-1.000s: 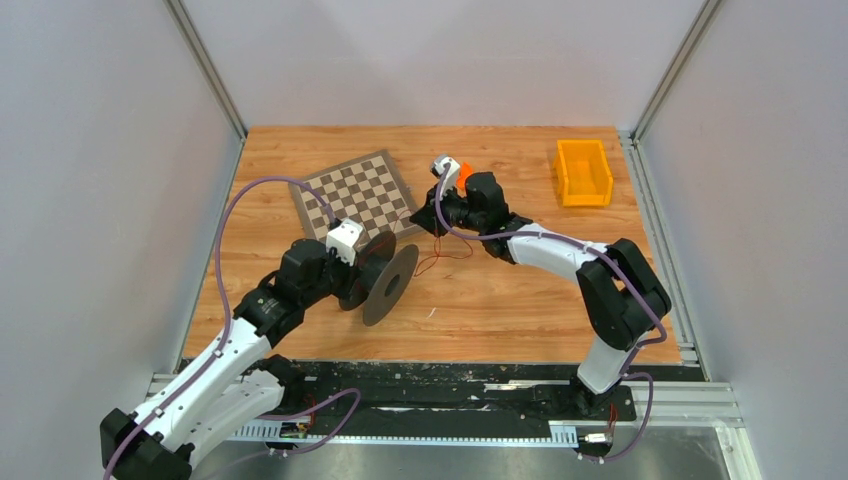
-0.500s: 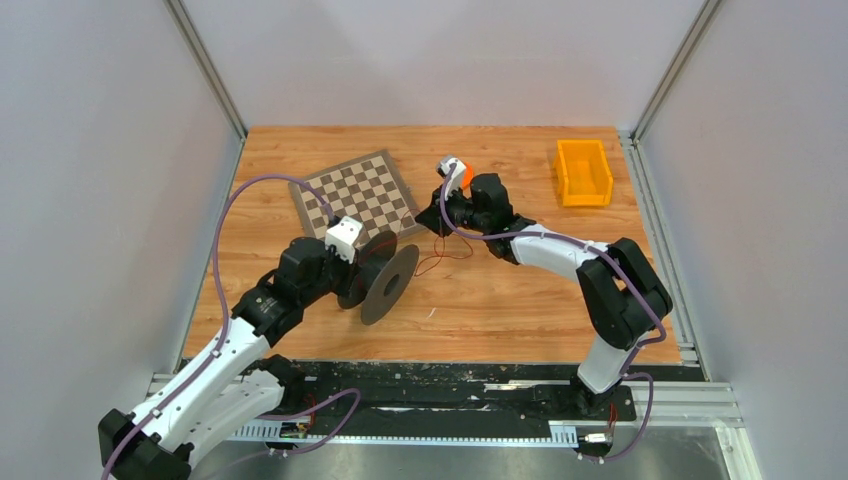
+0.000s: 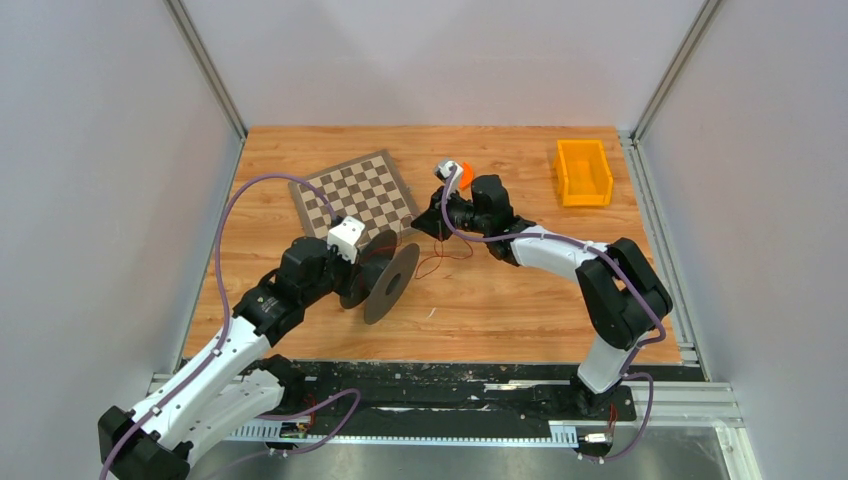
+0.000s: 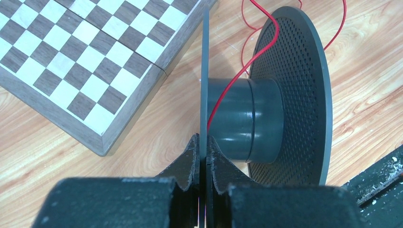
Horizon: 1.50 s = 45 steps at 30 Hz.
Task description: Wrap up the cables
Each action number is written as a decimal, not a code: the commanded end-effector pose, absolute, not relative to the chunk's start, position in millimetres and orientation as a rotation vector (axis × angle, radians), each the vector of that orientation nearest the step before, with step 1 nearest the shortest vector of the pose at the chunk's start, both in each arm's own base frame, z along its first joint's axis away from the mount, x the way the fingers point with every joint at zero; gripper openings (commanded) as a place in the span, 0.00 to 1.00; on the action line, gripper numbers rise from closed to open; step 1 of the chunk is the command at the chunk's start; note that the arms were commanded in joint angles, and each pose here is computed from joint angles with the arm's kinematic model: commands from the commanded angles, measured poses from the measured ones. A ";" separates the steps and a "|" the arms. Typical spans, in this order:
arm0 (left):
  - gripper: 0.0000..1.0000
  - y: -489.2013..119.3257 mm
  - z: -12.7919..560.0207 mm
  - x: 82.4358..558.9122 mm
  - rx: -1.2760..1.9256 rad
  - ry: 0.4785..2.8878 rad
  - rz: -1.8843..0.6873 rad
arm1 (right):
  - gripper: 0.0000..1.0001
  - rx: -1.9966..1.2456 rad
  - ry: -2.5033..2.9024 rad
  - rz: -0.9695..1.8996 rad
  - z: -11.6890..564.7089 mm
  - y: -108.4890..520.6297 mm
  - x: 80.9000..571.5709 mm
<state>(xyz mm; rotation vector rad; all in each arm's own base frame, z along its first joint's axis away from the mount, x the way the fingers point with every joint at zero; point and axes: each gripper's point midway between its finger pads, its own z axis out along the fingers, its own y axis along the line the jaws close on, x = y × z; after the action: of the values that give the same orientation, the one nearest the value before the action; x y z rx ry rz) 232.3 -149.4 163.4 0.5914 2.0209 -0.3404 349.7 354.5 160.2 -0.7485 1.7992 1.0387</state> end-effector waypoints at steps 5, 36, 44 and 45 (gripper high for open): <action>0.09 -155.9 185.8 240.7 0.575 1.956 -0.354 | 0.00 -0.847 1.670 1.131 184.3 362.1 331.1; 0.00 -151.9 169.8 244.1 0.560 1.999 -0.293 | 0.00 -0.723 1.773 1.075 157.6 346.3 347.5; 0.00 -165.7 186.9 240.3 0.496 2.032 -0.406 | 0.03 -0.829 1.721 1.137 162.6 352.5 334.7; 0.00 -167.5 184.6 235.8 0.513 2.059 -0.423 | 0.03 -0.843 1.715 1.129 163.6 352.2 334.2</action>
<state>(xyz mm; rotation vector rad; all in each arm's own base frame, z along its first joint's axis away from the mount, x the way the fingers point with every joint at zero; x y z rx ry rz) 237.4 -152.8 156.4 0.5479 2.0673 -0.3209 337.1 347.1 145.0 -0.7674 1.8129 1.1025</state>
